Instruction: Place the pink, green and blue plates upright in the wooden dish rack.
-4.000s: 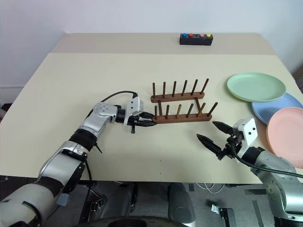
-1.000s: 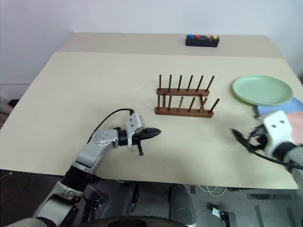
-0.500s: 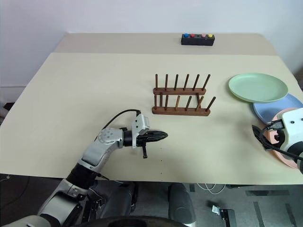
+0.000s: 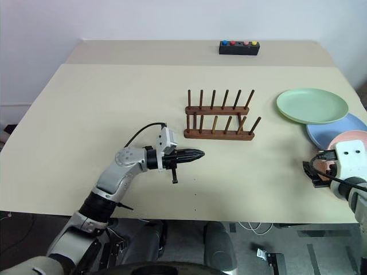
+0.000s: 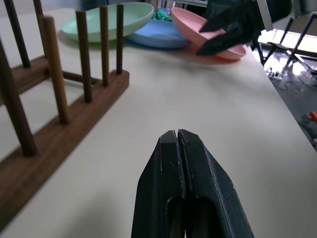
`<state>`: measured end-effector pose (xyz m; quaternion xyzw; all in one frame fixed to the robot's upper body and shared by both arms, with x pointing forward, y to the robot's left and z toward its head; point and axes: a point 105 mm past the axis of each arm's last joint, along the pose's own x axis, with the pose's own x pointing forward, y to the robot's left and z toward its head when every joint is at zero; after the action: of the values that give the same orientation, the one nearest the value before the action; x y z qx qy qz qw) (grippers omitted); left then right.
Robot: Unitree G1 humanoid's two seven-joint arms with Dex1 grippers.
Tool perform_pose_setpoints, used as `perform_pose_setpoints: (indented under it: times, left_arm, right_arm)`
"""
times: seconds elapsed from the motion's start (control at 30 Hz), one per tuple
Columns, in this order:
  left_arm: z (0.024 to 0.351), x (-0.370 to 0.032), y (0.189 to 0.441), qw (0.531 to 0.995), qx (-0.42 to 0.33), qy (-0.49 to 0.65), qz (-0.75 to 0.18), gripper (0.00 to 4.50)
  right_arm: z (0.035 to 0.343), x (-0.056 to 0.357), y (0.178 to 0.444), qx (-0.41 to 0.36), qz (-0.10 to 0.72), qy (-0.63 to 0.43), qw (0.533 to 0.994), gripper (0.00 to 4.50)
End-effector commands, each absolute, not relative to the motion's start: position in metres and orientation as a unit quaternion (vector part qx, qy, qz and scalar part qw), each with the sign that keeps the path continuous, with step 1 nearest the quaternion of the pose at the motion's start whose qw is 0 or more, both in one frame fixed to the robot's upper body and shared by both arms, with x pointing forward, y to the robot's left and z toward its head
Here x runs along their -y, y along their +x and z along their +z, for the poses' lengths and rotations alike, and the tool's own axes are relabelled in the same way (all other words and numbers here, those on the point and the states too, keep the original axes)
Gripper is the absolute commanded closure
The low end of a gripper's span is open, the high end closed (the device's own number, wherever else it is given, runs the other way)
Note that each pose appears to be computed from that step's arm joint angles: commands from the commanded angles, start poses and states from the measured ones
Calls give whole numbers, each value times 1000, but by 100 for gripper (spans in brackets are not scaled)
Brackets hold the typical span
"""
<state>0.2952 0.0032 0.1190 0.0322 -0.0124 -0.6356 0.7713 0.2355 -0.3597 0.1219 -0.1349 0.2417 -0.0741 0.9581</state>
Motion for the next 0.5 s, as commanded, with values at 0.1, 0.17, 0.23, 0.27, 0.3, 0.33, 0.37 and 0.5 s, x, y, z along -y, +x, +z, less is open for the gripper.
perform_pose_setpoints:
  times: [0.1,0.17,0.23,0.27,0.3,0.33,0.37,0.5]
  left_arm:
    - [141,1,295,764,42,9,-644,450]
    - [140,1,295,763,40,13,-645,450]
    - [139,1,294,762,39,12,-646,450]
    - [139,1,294,762,38,12,-647,450]
    - [138,1,294,762,37,12,-647,450]
    - [138,1,294,762,37,13,-647,450]
    - [138,1,293,762,36,13,-647,450]
    - [137,1,293,762,35,14,-647,450]
  right_arm:
    - [124,366,238,-236,-92,-138,957,2]
    - [123,365,239,-236,-91,-136,958,56]
    - [123,364,240,-237,-92,-137,957,140]
    - [122,364,240,-237,-93,-138,957,189]
    - [122,365,240,-237,-94,-139,957,241]
    - [122,365,240,-237,-95,-139,957,294]
    - [123,365,240,-236,-96,-140,957,349]
    - [123,367,239,-236,-101,-142,956,443]
